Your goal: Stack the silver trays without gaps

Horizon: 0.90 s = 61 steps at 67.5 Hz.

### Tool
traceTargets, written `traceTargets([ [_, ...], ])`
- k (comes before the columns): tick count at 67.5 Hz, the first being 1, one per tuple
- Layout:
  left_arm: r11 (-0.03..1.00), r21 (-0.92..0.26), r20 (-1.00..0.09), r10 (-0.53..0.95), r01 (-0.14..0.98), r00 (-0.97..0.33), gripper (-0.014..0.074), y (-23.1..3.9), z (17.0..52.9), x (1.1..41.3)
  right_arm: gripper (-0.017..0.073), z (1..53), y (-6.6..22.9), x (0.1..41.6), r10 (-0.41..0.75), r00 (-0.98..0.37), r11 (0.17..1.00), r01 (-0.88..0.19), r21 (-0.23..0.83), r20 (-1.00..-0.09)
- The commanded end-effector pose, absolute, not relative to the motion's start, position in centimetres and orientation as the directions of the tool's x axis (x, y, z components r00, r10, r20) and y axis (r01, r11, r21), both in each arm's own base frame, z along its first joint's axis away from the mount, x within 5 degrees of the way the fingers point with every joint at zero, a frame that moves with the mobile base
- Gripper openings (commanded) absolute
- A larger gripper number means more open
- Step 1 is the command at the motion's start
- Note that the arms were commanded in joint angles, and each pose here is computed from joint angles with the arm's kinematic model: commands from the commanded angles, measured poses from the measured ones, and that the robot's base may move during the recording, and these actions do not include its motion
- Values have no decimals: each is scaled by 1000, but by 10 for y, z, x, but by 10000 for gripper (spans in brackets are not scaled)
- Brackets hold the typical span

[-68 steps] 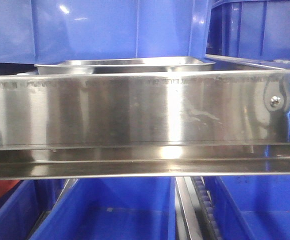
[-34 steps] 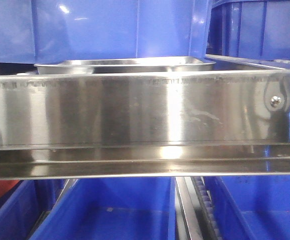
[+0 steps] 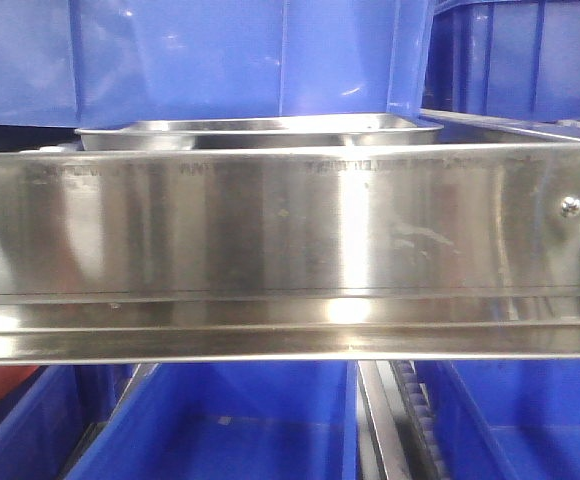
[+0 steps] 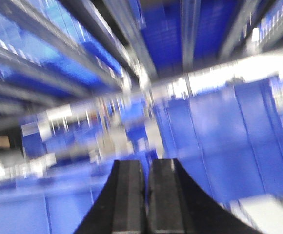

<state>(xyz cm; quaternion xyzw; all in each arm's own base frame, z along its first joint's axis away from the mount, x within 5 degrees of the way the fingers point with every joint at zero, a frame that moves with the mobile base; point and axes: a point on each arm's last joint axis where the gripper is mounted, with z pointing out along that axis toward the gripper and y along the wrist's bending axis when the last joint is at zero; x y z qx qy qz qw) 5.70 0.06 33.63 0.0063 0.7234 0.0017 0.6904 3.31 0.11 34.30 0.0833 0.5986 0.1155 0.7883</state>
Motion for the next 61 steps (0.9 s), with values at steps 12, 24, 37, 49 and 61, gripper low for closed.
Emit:
traceTargets([
  [12,999,49,-859,39,-6,-510,-15,2,362,112,-16,380,4,86,107,-175,993,-20,113,-979],
  [24,999,51,-750,40,3,-660,-15,0,352,154,-16,388,4,135,34,-417,998,-36,53,-908],
  [37,1000,-21,-693,-7,10,-721,-15,-6,329,193,-16,371,5,170,45,-559,997,-32,75,-828],
  [49,991,-135,-710,-99,-3,-697,-15,-13,320,222,-16,351,6,194,67,-653,994,-19,105,-754],
  [61,989,-145,-693,-80,30,-717,-15,-39,335,235,-11,341,11,216,183,-795,979,95,180,-579],
])
